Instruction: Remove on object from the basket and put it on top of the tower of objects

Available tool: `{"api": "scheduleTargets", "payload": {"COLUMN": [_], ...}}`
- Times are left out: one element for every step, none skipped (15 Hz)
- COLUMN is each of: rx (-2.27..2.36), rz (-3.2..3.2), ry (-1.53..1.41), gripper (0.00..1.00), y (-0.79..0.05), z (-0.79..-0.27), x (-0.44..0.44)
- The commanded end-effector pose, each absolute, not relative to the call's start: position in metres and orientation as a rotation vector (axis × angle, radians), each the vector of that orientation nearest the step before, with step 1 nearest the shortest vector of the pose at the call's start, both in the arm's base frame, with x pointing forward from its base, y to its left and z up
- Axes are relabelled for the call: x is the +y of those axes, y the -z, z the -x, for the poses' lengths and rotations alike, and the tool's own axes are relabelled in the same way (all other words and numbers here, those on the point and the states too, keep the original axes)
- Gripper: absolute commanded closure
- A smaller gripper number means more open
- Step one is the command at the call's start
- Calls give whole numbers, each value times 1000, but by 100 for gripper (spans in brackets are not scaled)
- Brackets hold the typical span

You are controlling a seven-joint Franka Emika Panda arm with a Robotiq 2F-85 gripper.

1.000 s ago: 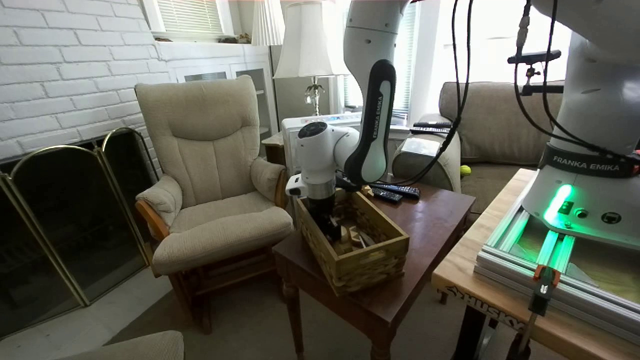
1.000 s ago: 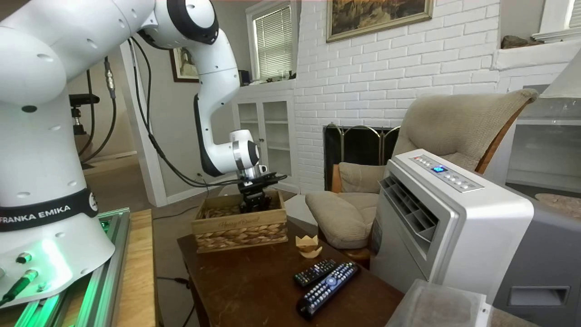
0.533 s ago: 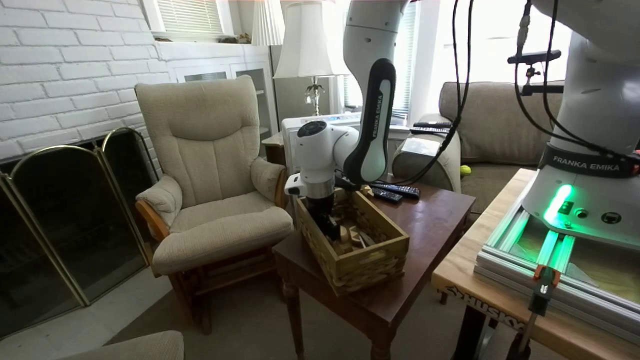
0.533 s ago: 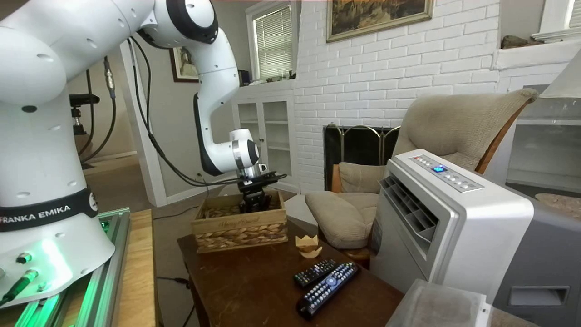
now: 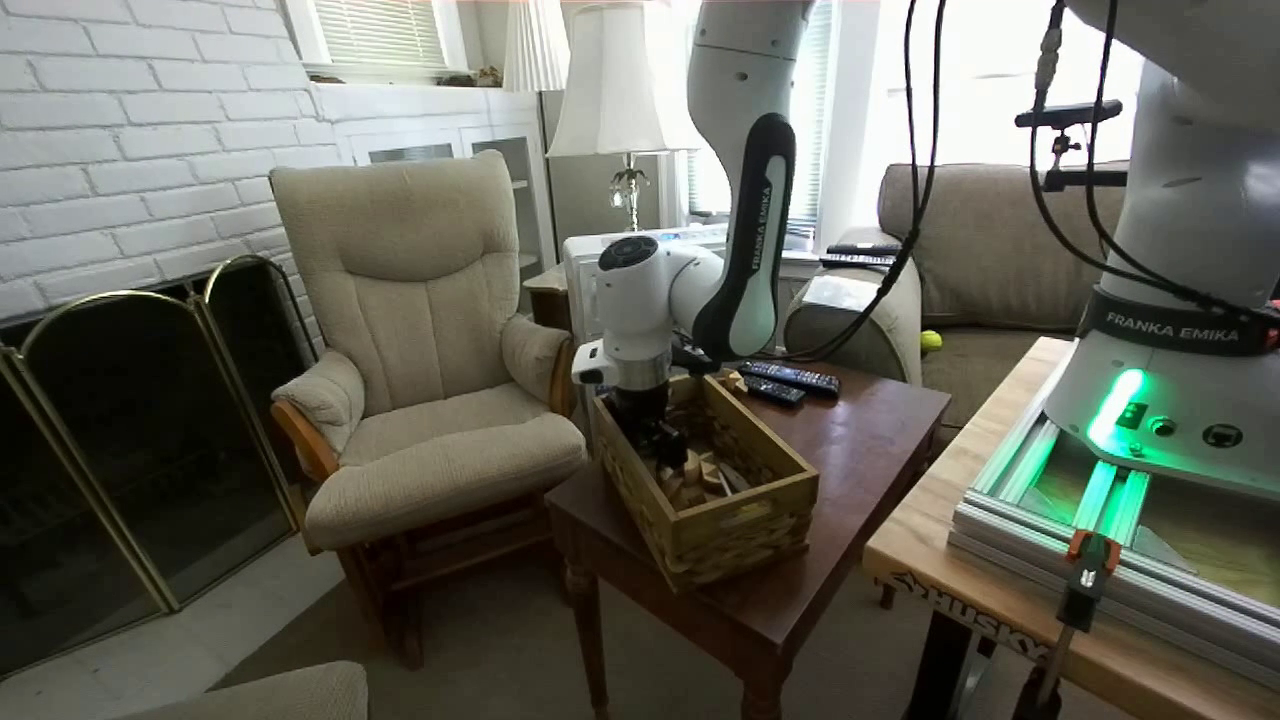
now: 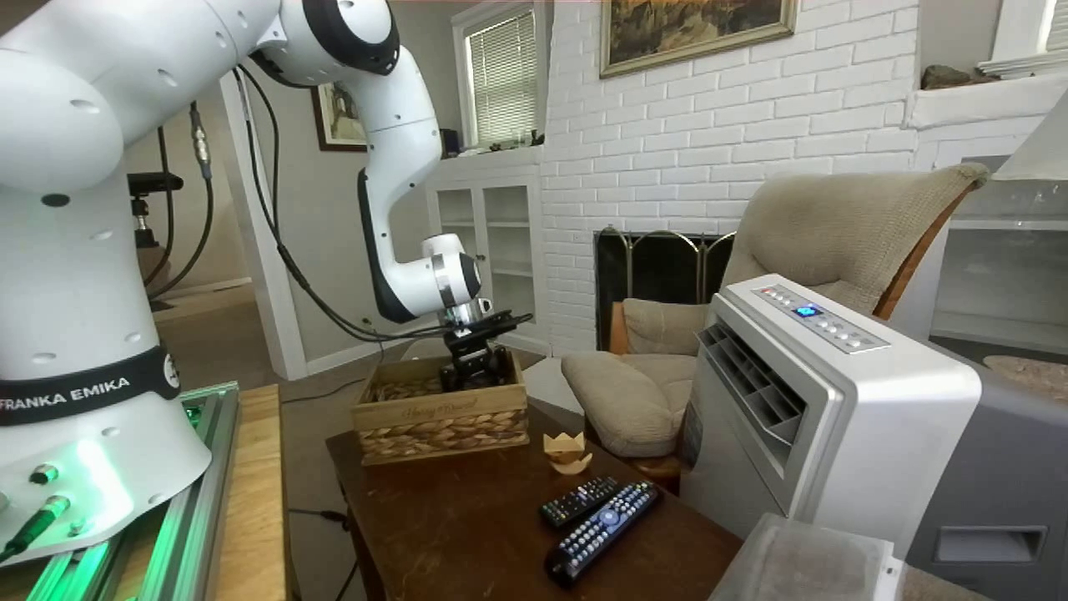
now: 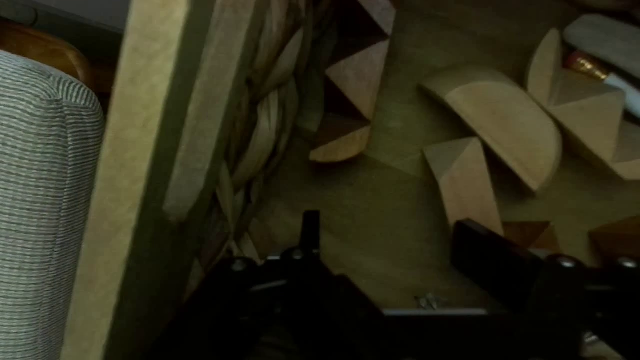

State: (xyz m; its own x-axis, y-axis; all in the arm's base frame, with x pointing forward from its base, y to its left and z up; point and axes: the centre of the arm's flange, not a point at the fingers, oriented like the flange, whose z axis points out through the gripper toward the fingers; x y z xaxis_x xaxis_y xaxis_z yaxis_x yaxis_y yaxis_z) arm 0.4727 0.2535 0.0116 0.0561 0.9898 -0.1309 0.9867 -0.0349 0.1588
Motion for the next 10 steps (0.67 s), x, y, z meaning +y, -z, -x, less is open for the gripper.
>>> {"api": "scheduleTargets", "payload": {"rx": [2025,2021,2014,2013,2011,2010,2009,2008,2004,1991], "rz": [-2120,-2126,-2126,-2124,-2120,-2123,-2122,-2123,-2129,-2140], "ry": [41,62,76,89,95,99,103,112,127,151], "gripper": [1,0,0,0,0,0,0,0,0,0], "y": [-18,-18,-19,-21,-24,-27,-32,-38,-40,-46], "z": [-461,-460,-458,-455,-452,-450,-448,-444,-441,-437], "x": [246,246,246,245,245,245,246,246,247,247]}}
